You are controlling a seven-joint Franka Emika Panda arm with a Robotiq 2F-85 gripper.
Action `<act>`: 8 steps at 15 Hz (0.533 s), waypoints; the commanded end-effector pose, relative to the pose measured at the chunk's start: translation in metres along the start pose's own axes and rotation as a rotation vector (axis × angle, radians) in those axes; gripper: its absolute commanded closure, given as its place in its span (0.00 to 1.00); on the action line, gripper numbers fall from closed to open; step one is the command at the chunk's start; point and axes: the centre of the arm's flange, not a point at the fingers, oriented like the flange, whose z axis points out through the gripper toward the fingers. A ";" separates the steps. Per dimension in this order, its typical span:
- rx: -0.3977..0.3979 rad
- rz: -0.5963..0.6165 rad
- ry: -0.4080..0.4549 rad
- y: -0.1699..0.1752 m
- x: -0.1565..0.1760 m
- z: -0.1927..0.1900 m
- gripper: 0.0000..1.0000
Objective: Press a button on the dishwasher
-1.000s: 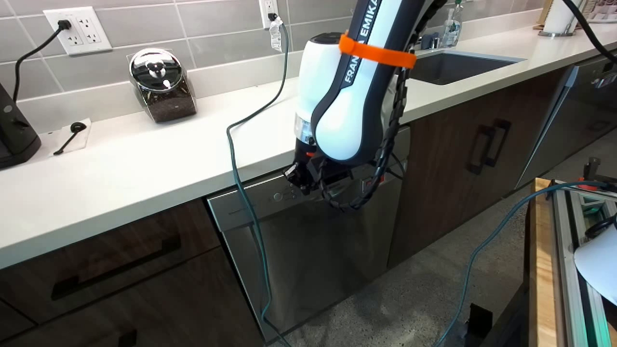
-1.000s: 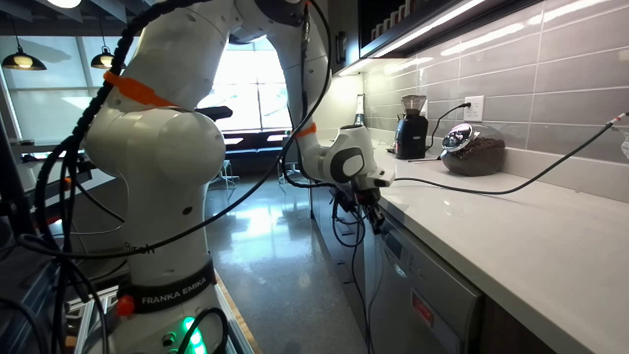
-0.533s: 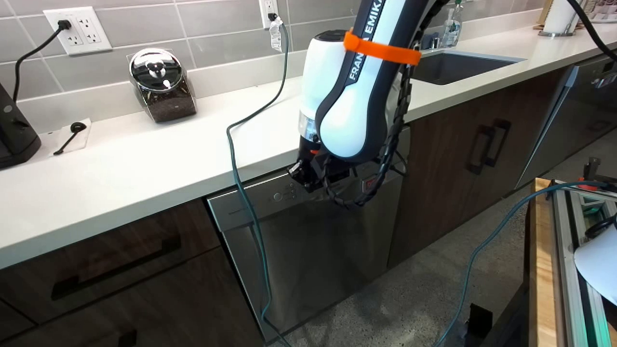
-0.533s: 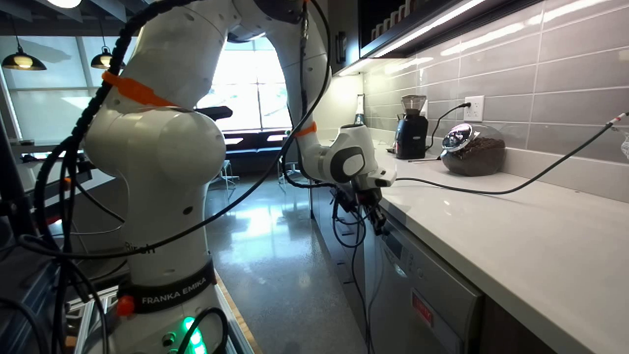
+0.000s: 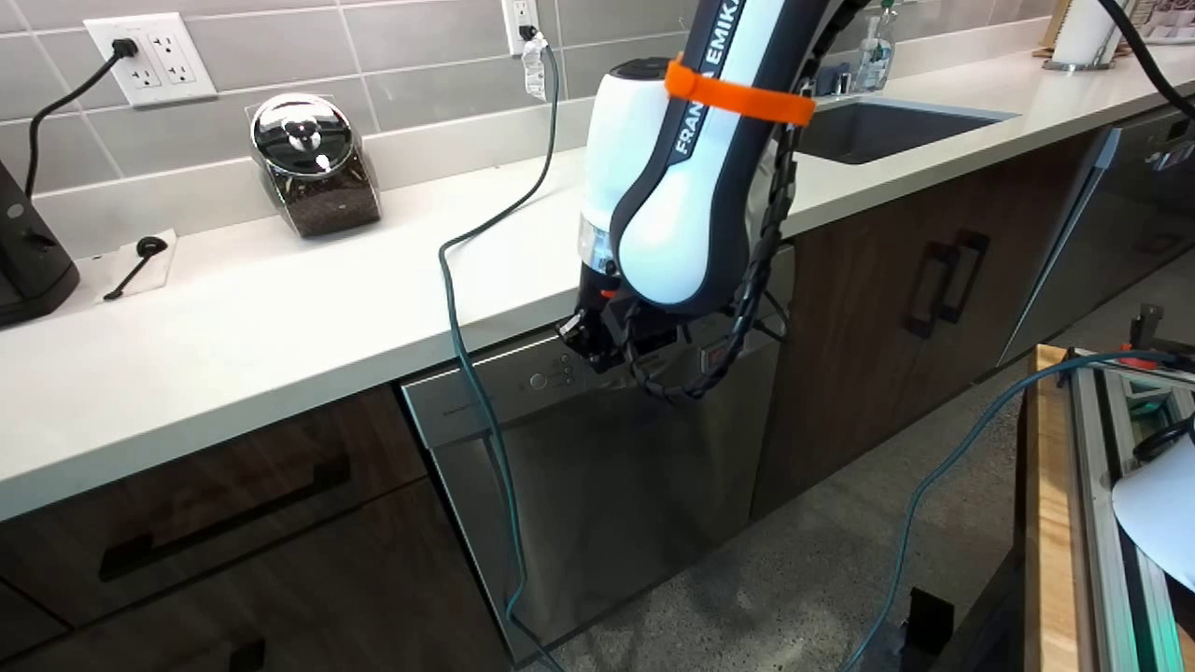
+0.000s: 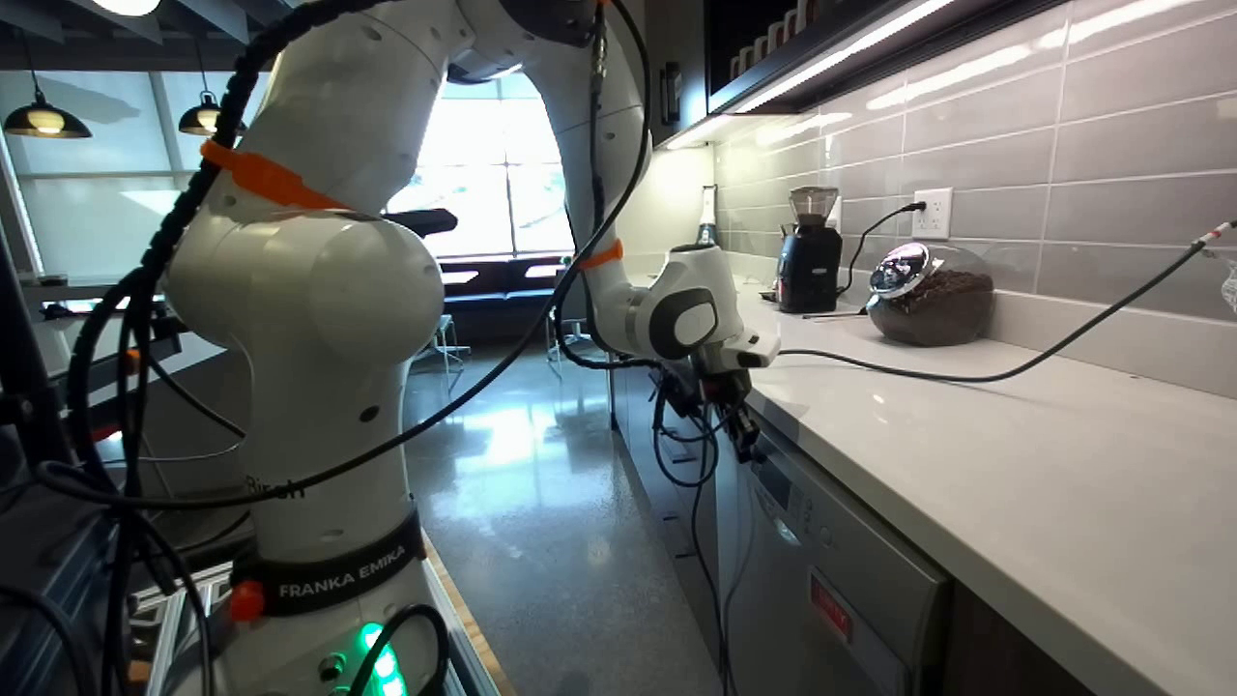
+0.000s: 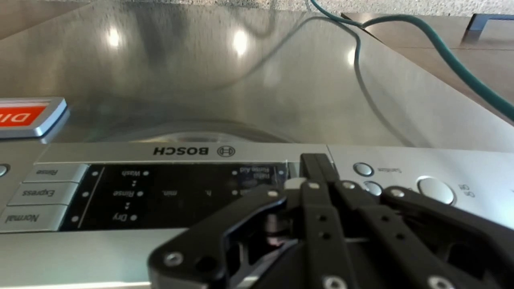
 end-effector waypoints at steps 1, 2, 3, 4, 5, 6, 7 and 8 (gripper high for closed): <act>0.027 0.072 0.029 0.001 0.002 0.000 1.00; 0.033 0.096 0.029 0.001 0.003 -0.001 1.00; 0.038 0.129 0.029 0.002 0.004 -0.002 1.00; 0.040 0.152 0.032 0.003 0.004 -0.002 1.00; 0.045 0.172 0.036 0.003 0.004 -0.002 1.00; 0.055 0.195 0.039 0.003 0.004 -0.003 1.00; 0.062 0.215 0.044 0.003 0.004 -0.003 1.00; 0.069 0.234 0.051 0.004 0.004 -0.003 1.00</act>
